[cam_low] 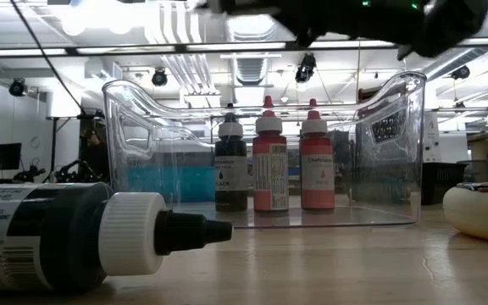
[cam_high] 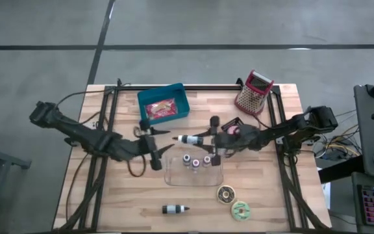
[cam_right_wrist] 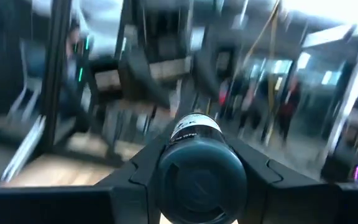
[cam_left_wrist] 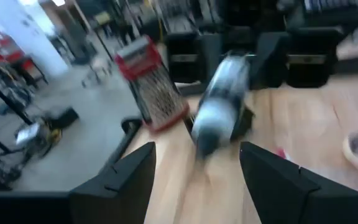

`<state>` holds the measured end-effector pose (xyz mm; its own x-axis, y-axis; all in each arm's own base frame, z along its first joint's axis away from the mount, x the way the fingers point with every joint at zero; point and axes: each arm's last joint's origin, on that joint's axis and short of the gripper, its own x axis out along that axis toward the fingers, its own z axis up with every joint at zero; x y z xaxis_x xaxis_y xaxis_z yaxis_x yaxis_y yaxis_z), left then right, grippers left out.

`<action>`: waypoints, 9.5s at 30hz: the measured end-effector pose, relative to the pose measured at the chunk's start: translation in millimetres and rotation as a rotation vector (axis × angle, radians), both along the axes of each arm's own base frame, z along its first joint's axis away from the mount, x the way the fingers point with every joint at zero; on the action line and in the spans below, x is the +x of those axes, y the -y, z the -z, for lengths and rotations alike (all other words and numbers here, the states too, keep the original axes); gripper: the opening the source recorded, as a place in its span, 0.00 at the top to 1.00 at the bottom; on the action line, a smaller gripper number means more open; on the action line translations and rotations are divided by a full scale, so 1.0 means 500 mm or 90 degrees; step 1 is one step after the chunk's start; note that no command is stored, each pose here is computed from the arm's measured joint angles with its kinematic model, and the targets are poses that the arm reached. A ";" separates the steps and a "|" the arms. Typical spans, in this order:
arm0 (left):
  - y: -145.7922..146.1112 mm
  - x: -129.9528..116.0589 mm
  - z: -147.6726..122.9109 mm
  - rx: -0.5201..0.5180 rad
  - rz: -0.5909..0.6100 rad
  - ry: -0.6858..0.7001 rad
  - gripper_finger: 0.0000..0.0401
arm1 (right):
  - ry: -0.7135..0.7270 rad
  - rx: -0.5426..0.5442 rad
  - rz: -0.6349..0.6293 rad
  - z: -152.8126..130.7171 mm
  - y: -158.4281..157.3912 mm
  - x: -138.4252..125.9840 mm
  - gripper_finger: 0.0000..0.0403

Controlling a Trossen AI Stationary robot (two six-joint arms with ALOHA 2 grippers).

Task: Pick & Place Food Item
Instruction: Put the top black food coloring bottle into the transparent bin

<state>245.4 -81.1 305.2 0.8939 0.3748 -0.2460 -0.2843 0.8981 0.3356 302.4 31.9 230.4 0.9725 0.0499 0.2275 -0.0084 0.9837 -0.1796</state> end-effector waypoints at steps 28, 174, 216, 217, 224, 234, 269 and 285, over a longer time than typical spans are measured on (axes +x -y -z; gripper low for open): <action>-0.045 0.047 0.061 0.078 0.278 0.429 0.42 | 0.294 -0.104 -0.103 -0.067 0.007 0.124 0.69; 0.013 0.082 0.235 -0.202 0.212 -0.136 0.74 | -0.690 0.054 -0.108 -0.120 -0.083 0.165 0.39; 0.011 0.082 0.236 -0.205 0.216 -0.138 0.76 | -0.714 0.064 -0.103 -0.063 -0.068 0.207 0.57; 0.011 0.082 0.236 -0.205 0.216 -0.138 0.76 | -0.712 0.065 -0.103 -0.064 -0.068 0.207 0.58; 0.011 0.082 0.235 -0.206 0.216 -0.136 0.76 | -0.713 0.065 -0.102 -0.065 -0.068 0.207 0.73; 0.012 0.083 0.234 -0.203 0.219 -0.129 0.76 | -0.713 0.057 -0.106 -0.066 -0.068 0.206 0.76; 0.031 0.064 0.189 -0.181 0.274 -0.089 0.62 | -0.777 0.018 -0.124 -0.044 -0.083 0.191 0.76; 0.042 0.020 0.108 -0.100 0.346 0.001 0.62 | -0.853 0.027 -0.135 -0.025 -0.095 0.177 0.76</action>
